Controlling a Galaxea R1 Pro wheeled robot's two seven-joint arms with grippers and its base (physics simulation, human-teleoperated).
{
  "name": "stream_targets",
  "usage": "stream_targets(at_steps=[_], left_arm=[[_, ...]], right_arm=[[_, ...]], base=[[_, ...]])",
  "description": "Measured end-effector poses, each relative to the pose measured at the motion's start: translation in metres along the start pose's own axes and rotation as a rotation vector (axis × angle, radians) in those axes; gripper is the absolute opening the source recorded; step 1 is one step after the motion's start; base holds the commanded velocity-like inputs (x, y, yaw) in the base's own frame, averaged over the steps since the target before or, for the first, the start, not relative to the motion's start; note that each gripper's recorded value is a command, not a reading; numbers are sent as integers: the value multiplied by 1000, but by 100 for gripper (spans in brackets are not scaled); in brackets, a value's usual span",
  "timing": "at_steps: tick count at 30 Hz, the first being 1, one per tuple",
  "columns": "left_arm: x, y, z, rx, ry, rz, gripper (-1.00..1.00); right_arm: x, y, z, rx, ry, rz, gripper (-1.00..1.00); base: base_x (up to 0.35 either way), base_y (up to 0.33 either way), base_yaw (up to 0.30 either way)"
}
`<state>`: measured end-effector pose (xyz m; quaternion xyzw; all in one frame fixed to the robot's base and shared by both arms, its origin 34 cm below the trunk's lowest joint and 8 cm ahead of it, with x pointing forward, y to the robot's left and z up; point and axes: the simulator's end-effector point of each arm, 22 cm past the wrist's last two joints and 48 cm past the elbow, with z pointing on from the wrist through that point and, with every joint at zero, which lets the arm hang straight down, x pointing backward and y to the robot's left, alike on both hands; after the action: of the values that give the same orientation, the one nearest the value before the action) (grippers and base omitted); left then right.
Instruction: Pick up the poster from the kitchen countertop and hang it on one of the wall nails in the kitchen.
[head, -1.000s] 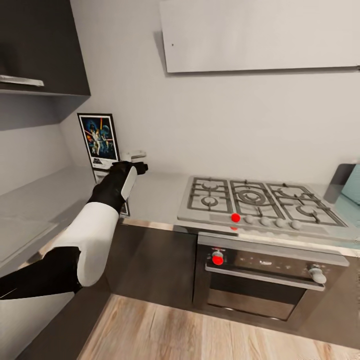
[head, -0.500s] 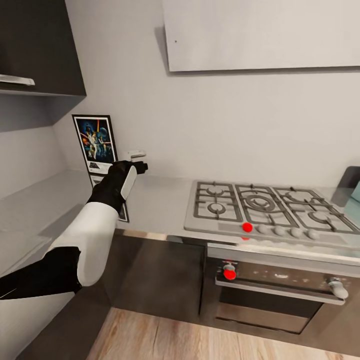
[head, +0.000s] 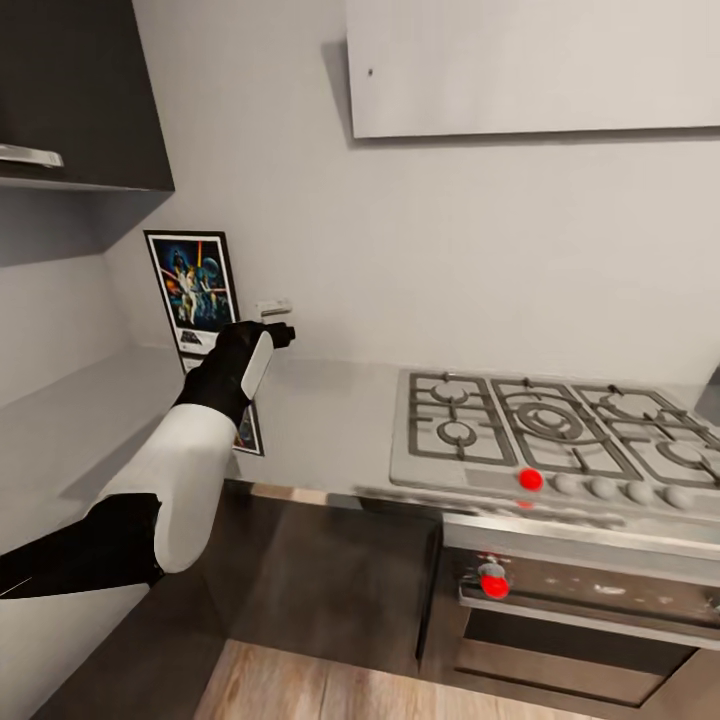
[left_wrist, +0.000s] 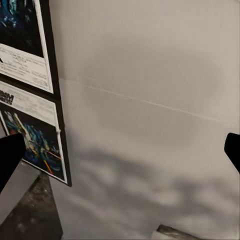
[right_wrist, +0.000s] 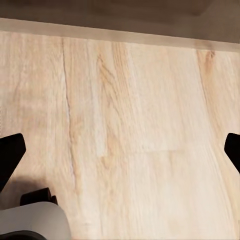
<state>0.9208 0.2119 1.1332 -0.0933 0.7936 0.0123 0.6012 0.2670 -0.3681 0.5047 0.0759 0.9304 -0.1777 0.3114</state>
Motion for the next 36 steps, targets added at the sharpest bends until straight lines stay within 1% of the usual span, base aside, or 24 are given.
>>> stream_targets(at_steps=[5,11,16,24,31,36], left_arm=[[-1,0,0,0,-1,-1,100],[0,0,0,0,-1,0,100],[0,0,0,0,0,0,100],[-1,13,3,-18,-2,1,100],[-3,19,3,-27,-4,2,100],[-3,21,4,-30,-5,0,100]], right_arm=[[0,0,0,0,0,0,100],[1,-1,0,1,2,-1,100],[16,-3,-4,-4,36,-15,100],[25,-2,-7,-10,55,-23,100],[26,-1,-7,-10,58,-22,100],[26,-1,-7,-10,58,-22,100]], base=[[295,8,0],[150,2,0],[268,0,0],[107,11,0],[203,138,0],[100,87,0]])
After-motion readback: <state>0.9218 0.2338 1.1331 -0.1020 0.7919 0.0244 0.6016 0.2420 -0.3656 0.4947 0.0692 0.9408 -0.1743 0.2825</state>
